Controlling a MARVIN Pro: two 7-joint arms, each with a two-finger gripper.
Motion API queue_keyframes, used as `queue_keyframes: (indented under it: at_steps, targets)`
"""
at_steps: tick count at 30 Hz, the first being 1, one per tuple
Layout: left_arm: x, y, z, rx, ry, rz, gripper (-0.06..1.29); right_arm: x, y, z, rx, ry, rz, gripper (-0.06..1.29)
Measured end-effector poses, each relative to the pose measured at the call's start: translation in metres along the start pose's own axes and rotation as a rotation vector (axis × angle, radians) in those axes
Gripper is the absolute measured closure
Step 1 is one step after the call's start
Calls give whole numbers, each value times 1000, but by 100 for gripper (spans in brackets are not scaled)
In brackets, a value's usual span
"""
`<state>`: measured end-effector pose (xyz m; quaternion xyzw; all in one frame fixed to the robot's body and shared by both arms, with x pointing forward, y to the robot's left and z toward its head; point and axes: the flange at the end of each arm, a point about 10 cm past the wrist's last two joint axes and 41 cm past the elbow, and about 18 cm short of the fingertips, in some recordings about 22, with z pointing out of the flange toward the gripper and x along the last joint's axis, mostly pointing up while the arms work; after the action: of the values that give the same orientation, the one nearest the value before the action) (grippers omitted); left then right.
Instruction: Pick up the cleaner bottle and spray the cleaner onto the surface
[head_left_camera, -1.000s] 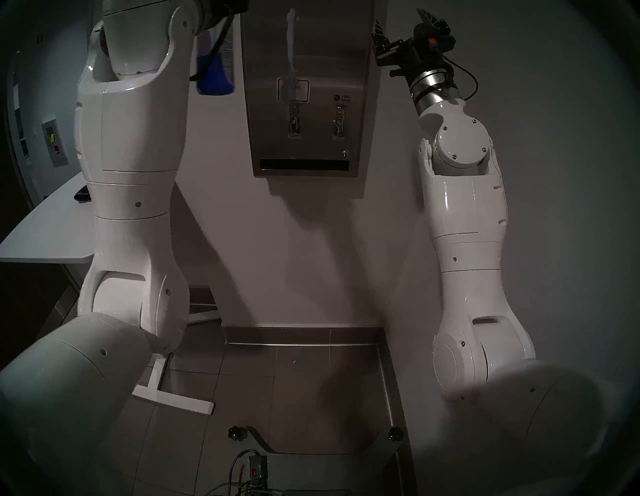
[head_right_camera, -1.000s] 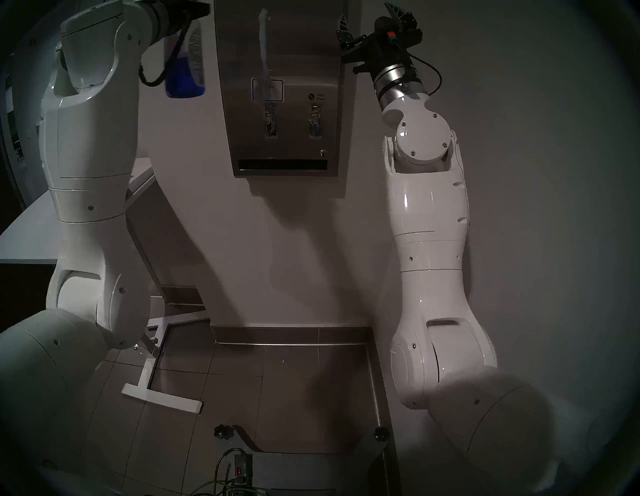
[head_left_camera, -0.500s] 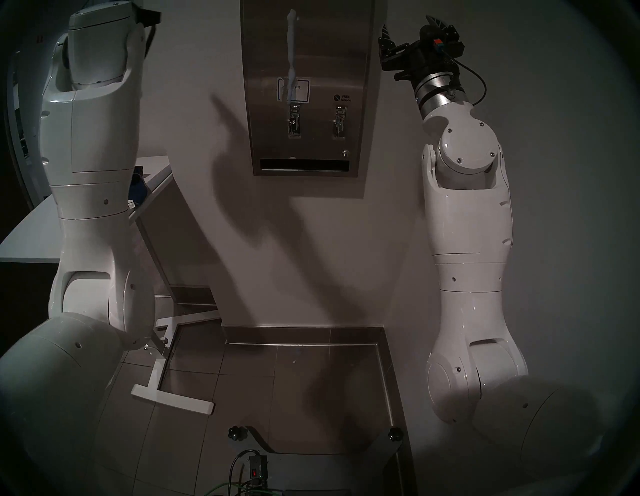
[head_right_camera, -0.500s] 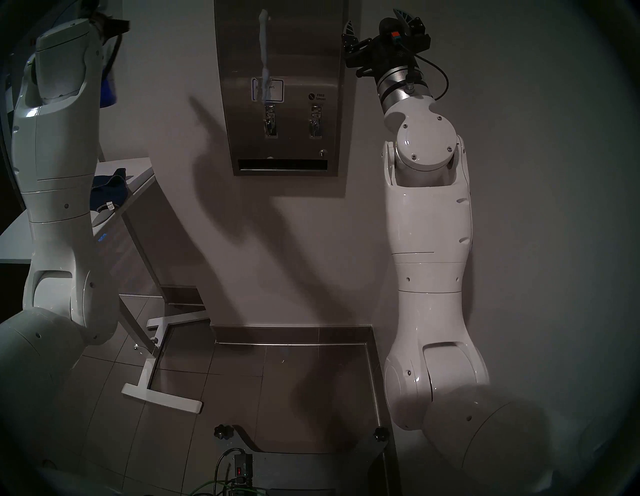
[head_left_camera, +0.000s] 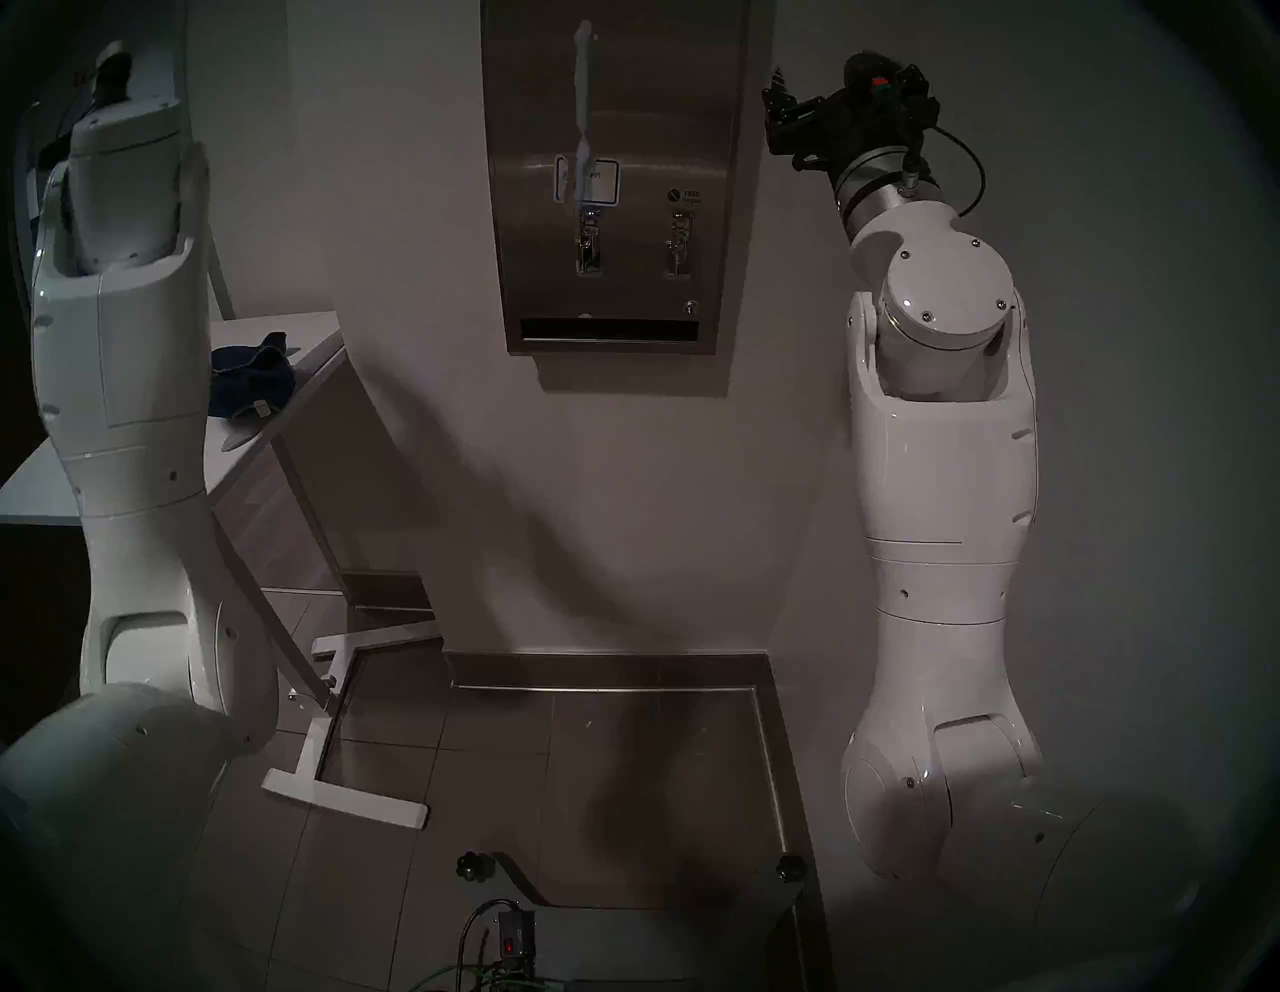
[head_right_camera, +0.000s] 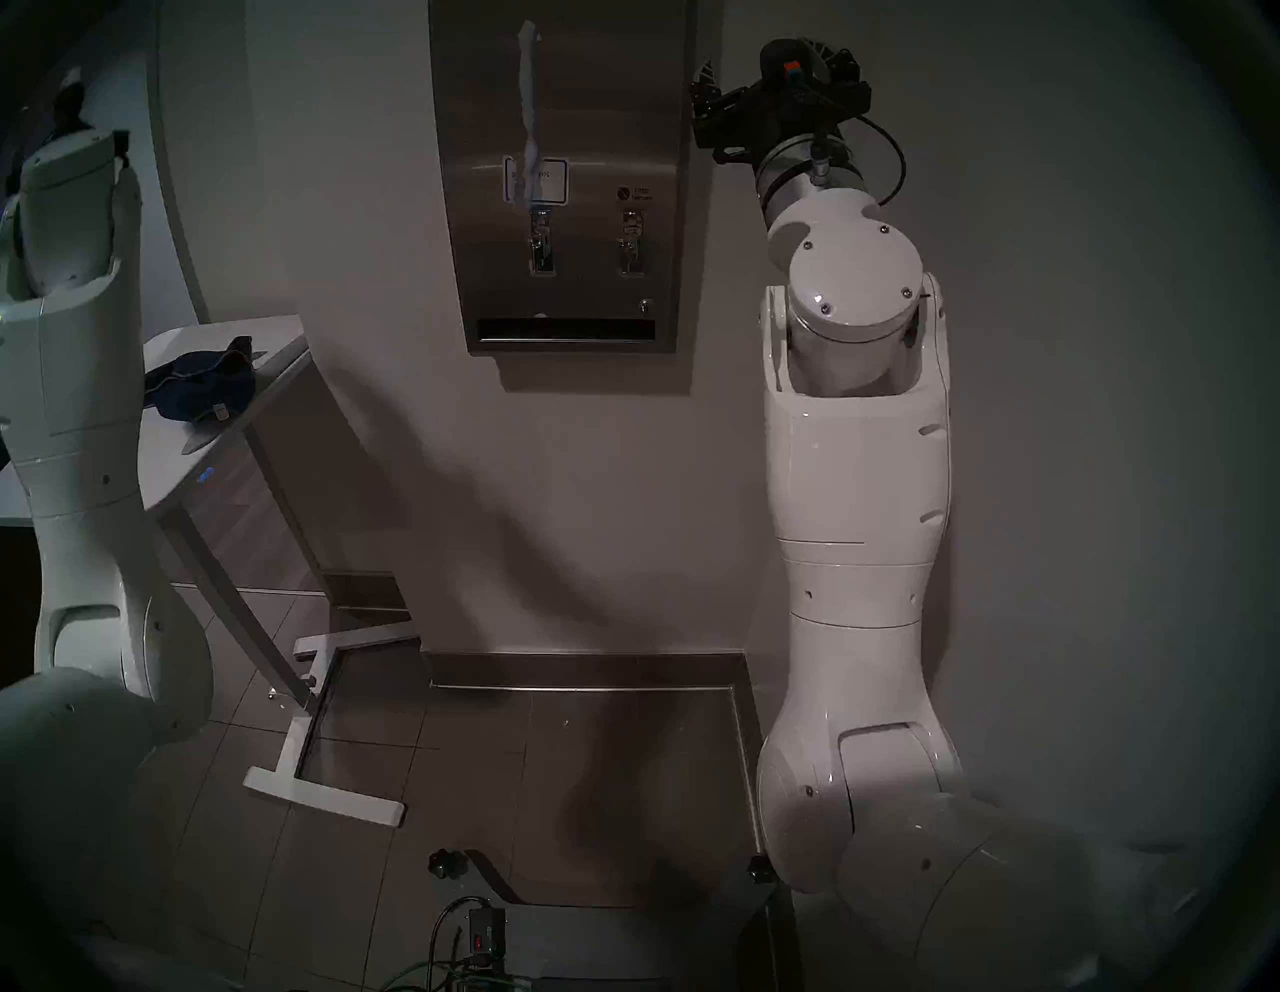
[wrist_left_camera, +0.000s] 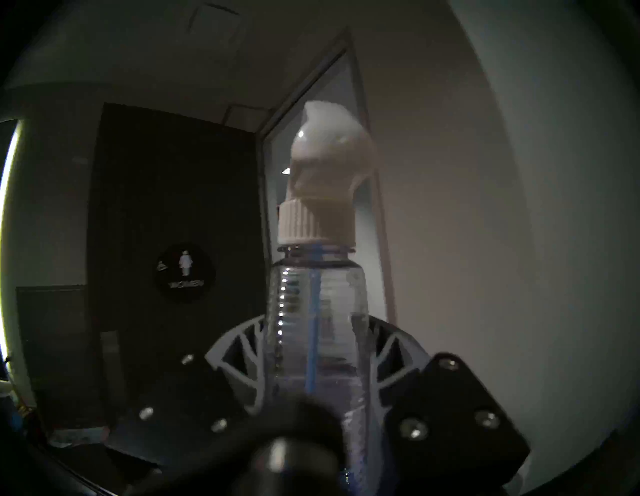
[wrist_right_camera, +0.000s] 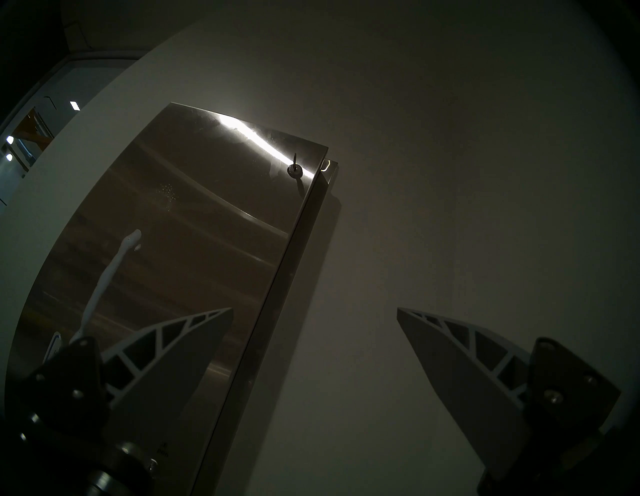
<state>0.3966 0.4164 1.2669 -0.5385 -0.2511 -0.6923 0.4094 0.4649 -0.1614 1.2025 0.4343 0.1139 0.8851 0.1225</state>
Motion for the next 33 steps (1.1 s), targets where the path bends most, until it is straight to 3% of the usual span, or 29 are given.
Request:
queue_keyframes:
  at_steps: [8,22,26,33]
  targets:
    - [-43,-3,-12,2,-70,12,86,6,0,-6,-11,-74,-5,-1]
    - [-128,34,-47,-175,-203,140,86,14,-2,-12,-21,-182,-15,-1]
    - [-143,31,-47,-172,-229,155,86,15,-2,-13,-18,-196,-18,-1]
    - [-148,8,-37,-100,-230,132,87,15,-2,-14,-12,-210,-24,-1]
